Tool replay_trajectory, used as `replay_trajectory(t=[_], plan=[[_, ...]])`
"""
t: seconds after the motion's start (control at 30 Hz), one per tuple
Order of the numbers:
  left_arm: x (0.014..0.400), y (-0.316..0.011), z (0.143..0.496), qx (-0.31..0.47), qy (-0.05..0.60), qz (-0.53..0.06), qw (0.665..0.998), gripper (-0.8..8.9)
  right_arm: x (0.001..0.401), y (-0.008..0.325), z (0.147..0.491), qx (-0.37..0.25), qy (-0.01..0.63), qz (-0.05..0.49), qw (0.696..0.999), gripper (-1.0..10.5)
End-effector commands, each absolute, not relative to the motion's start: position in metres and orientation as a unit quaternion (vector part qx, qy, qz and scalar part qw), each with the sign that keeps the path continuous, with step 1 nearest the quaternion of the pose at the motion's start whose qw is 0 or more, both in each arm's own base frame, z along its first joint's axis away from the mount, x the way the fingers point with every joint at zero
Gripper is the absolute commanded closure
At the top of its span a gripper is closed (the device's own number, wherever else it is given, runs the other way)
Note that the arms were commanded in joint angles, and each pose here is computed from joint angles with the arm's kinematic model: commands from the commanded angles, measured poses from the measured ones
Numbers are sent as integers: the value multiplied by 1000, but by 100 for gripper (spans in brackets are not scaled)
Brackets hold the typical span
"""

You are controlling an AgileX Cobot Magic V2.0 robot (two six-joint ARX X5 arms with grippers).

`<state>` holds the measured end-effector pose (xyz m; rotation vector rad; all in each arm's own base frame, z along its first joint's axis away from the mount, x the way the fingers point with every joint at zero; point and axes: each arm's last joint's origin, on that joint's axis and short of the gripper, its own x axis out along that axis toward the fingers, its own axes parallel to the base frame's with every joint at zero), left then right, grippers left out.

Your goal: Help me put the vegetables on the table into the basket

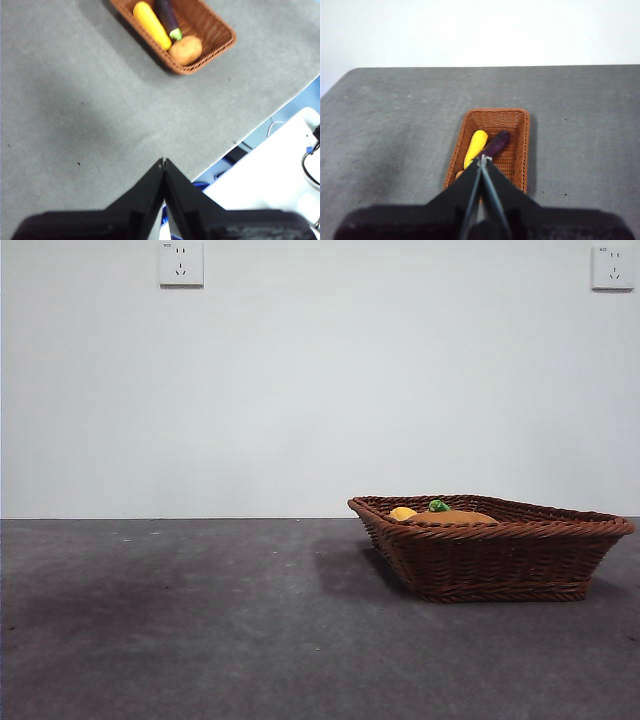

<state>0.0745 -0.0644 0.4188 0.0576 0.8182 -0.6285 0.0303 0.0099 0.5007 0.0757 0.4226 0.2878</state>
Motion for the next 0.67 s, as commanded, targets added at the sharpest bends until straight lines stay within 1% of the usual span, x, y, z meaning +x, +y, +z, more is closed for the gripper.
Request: replay_trajectory(t=[0.03, 0.17, 0.23, 0.3, 0.37, 0.4, 0.43, 0.5, 0.57, 0.67], plan=[[84, -72, 414, 31, 409, -294, 863, 817, 35, 11, 498, 39, 229, 138, 963, 946], [99, -85, 407, 42, 437, -286, 852, 817, 45, 14, 497, 37, 242, 135, 960, 946], [107, -92, 403, 47, 451, -281, 846, 818, 52, 15, 497, 33, 249, 123, 960, 946], [113, -90, 403, 42, 447, -262, 854, 817, 59, 16, 496, 28, 256, 106, 961, 946], [120, -84, 406, 126, 401, -264, 868, 816, 67, 18, 495, 23, 265, 95, 959, 946], [122, -82, 407, 147, 384, -266, 872, 816, 72, 20, 494, 22, 271, 95, 957, 946], [124, -79, 409, 157, 355, -267, 882, 816, 78, 21, 494, 21, 279, 94, 955, 946], [126, -72, 412, 146, 297, -257, 908, 816, 86, 24, 492, 19, 289, 93, 953, 946], [125, -61, 411, 125, 223, -235, 938, 816, 97, 27, 490, 16, 302, 92, 949, 946], [121, -43, 391, 104, 126, -178, 970, 816, 114, 32, 486, 13, 324, 89, 942, 946]])
